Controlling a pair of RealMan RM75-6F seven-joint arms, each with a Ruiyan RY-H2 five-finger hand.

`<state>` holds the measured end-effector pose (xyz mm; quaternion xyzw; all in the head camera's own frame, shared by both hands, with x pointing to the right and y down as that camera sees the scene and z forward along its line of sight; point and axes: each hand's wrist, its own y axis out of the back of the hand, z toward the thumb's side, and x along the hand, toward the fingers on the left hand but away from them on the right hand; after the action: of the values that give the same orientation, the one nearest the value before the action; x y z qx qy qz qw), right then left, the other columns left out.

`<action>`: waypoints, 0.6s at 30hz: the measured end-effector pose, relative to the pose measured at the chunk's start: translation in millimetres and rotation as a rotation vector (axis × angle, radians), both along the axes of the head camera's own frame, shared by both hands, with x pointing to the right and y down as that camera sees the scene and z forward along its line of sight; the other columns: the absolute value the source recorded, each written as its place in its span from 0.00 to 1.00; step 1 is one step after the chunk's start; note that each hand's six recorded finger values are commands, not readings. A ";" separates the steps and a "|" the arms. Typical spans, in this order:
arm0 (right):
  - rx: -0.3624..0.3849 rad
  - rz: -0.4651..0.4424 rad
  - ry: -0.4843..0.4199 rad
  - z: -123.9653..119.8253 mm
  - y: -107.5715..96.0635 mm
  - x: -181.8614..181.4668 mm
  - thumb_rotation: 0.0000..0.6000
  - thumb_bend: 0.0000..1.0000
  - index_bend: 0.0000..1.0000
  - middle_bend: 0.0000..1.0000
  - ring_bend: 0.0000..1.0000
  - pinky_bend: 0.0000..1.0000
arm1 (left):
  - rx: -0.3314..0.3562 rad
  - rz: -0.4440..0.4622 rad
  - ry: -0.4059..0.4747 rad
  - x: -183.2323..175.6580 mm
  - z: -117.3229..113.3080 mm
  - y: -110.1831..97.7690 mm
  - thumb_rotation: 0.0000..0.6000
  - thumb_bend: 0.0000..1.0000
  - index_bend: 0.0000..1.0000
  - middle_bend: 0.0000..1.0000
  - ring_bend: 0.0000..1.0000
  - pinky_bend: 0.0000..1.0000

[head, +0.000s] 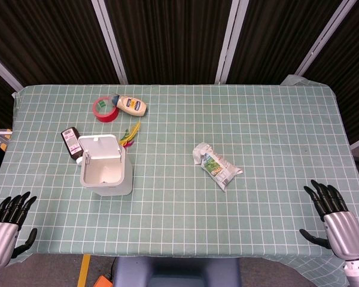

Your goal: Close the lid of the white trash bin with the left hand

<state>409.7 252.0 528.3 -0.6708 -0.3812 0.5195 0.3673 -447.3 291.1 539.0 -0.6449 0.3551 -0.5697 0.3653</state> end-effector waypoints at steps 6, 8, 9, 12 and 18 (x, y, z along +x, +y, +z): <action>0.003 0.000 -0.009 -2.1 0.6 0.0 1.00 0.21 0.00 0.00 0.00 0.00 | 0.002 -0.007 0.037 5.1 1.5 -2.7 1.00 0.46 0.00 0.00 0.00 0.07; 0.004 -0.003 -0.012 -2.4 1.1 -0.5 1.00 0.21 0.00 0.00 0.00 0.00 | 0.023 -0.025 0.077 8.4 0.7 -10.8 1.00 0.46 0.00 0.08 0.11 0.32; 0.004 -0.004 -0.012 -2.3 1.1 -0.5 1.00 0.21 0.00 0.00 0.00 0.00 | 0.041 -0.031 0.091 9.6 -0.2 -16.8 1.00 0.47 0.01 0.17 0.22 0.47; 0.005 -0.007 -0.013 -1.9 0.9 -1.1 1.00 0.21 0.00 0.00 0.00 0.00 | 0.125 -0.039 0.128 16.0 -3.2 -45.0 1.00 0.52 0.04 0.75 0.79 0.99; 0.008 -0.010 -0.005 -1.1 1.0 -2.2 1.00 0.21 0.00 0.00 0.00 0.00 | 0.208 -0.078 0.261 38.1 0.7 -120.3 1.00 0.53 0.14 1.00 1.00 1.00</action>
<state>407.5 253.0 527.2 -0.6725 -0.3807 0.5146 0.3715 -409.3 170.8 539.7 -0.6576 0.4815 -0.4552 0.3585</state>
